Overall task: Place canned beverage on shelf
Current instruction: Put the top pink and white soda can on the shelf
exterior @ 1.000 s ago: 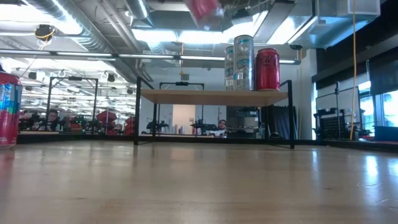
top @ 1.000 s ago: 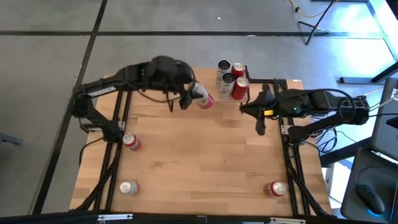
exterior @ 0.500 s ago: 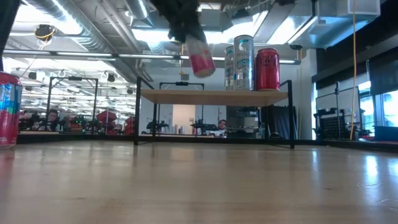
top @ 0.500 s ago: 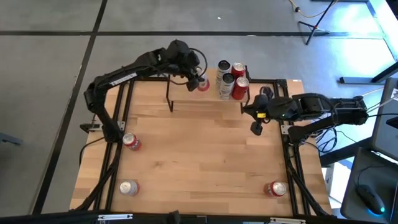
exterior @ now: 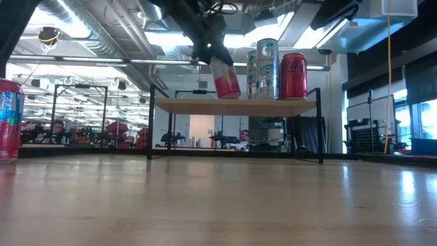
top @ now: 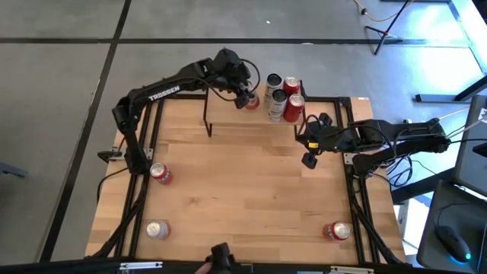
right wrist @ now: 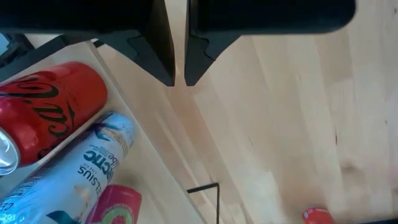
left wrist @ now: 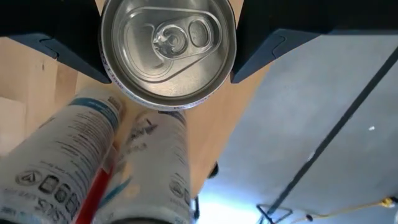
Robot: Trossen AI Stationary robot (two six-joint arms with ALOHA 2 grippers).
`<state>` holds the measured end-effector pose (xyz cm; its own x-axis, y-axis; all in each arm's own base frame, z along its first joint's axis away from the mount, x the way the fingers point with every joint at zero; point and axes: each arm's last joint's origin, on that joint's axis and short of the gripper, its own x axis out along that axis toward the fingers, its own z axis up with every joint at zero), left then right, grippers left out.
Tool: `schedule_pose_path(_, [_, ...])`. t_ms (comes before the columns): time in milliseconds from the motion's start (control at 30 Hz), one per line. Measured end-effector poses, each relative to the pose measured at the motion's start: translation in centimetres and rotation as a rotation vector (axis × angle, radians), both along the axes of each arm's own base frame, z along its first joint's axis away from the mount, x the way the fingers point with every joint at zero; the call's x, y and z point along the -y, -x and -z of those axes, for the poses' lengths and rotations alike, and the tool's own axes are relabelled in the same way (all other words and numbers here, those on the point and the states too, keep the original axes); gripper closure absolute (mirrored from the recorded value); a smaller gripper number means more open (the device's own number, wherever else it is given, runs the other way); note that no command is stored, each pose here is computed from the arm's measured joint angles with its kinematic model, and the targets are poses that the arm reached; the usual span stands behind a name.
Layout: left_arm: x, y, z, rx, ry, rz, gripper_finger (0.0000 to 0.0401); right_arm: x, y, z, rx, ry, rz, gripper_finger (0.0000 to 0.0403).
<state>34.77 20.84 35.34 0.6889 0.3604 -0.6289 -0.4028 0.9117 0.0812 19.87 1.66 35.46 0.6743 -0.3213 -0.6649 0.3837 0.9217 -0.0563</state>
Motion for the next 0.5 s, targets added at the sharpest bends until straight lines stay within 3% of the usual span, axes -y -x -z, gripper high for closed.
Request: schedule_pose_path(500, [-0.3, -0.6, 0.9, -0.005, 0.018, -0.013, 0.0137, 0.0, 0.0, 0.0, -0.001, 0.005, -0.002, 0.0375])
